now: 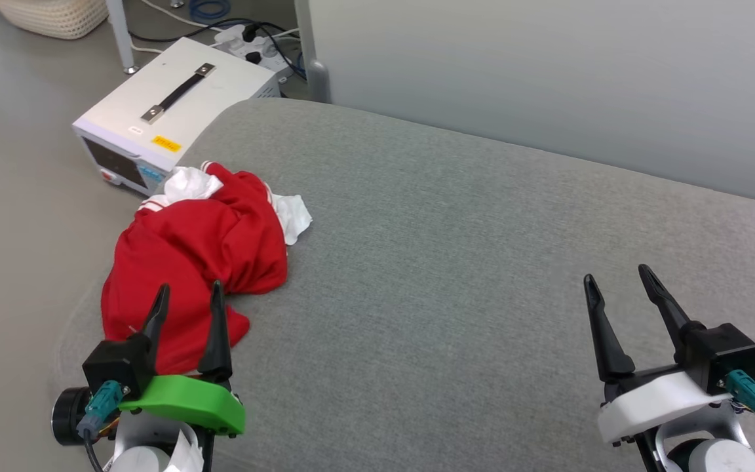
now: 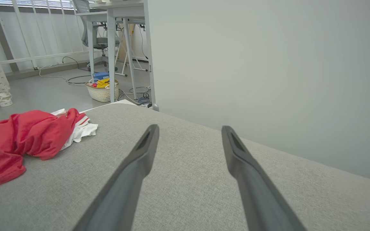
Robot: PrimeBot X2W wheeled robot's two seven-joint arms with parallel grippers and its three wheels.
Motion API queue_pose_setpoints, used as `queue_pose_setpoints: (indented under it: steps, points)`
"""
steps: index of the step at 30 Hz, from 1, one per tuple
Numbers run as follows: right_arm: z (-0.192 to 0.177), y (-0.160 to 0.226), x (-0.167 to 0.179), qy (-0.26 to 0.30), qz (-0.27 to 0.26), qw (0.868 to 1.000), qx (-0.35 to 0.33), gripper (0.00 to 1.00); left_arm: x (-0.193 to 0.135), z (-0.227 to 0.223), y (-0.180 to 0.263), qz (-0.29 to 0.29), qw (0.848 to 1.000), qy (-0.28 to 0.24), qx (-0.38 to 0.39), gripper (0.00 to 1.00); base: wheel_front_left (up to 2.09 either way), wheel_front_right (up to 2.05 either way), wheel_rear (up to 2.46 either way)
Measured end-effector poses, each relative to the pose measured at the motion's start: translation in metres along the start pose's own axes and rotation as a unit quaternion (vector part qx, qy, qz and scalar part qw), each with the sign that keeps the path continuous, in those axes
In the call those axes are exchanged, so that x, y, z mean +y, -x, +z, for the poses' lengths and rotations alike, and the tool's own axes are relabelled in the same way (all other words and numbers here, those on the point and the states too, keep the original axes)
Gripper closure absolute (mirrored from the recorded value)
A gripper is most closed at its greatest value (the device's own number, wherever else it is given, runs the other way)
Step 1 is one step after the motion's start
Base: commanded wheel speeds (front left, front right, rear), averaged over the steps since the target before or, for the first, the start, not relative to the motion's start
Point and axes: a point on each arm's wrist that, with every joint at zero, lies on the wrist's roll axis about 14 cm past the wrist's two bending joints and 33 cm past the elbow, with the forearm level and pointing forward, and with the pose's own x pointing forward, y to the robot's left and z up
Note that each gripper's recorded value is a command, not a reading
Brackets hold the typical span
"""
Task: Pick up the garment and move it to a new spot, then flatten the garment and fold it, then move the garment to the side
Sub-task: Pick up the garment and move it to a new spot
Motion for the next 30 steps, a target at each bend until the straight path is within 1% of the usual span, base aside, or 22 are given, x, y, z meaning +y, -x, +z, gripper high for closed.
queue_pose_setpoints:
  steps: [10, 17, 25, 30]
  points:
    - [0.001, -0.021, 0.042, -0.004, 0.066, 0.998, -0.011, 0.0, 0.044, 0.011, 0.025, 0.065, 0.998, -0.005, -0.018, 0.0, 0.0, 0.0, 0.0]
    - [0.005, -0.03, 0.061, -0.01, 0.096, 0.995, -0.022, 0.0, 0.064, 0.017, 0.04, 0.096, 0.995, -0.001, -0.029, 0.0, 0.0, 0.0, 0.0]
    - [0.007, -0.037, 0.074, -0.017, 0.115, 0.993, -0.028, 0.0, 0.081, 0.014, 0.051, 0.125, 0.992, 0.004, -0.028, 0.0, 0.0, 0.0, 0.0]
    - [0.003, -0.041, 0.075, -0.02, 0.119, 0.992, -0.028, 0.0, 0.083, 0.013, 0.041, 0.124, 0.992, 0.005, -0.027, 0.0, 0.0, 0.0, 0.0]
